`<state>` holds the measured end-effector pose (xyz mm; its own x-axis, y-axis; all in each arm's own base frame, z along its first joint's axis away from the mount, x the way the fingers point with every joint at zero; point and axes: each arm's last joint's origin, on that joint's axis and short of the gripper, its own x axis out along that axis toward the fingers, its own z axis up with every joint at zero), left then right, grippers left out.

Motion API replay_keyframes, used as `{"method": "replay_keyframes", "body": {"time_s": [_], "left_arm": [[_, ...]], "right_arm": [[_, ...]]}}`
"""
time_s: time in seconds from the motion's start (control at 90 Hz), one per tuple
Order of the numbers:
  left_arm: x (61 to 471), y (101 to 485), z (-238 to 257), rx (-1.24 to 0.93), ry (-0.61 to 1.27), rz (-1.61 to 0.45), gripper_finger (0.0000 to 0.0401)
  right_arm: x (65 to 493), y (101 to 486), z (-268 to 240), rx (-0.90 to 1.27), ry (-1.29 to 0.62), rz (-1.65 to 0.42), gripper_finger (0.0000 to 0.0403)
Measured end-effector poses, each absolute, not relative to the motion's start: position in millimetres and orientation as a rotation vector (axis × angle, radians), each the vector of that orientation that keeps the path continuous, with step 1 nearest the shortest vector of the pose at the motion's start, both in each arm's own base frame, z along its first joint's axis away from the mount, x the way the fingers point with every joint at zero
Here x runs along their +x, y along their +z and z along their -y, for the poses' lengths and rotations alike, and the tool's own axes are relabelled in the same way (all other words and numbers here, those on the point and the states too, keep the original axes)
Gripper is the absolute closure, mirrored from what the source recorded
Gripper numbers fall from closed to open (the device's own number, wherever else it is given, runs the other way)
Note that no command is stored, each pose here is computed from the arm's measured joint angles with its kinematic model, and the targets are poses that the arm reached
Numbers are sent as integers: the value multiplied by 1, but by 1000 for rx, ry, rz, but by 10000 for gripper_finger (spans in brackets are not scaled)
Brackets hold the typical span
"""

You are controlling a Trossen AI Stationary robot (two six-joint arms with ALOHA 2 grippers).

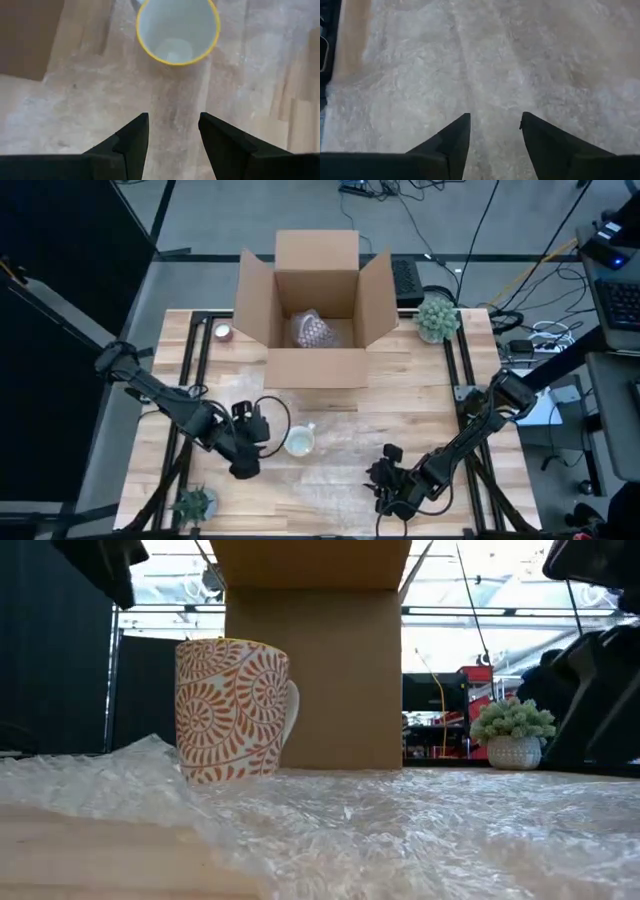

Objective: Wrap mug
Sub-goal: Wrap the yellow mug with the bubble wrap

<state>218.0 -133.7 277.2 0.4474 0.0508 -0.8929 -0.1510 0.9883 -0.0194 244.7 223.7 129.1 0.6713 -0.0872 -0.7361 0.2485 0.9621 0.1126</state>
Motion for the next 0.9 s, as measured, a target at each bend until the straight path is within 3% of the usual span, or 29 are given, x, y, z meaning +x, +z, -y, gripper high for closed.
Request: {"method": "replay_keyframes", "body": {"time_s": [0.211, 0.578, 0.9], "left_arm": [[217, 266, 146, -70, 142, -1115, 237], [209, 195, 145, -116, 150, -1157, 237], [197, 164, 136, -156, 189, -1172, 237]], "right_arm": [[245, 122, -224, 202, -186, -846, 234], [242, 116, -228, 182, -121, -924, 234], [242, 115, -227, 171, -124, -925, 234]]}}
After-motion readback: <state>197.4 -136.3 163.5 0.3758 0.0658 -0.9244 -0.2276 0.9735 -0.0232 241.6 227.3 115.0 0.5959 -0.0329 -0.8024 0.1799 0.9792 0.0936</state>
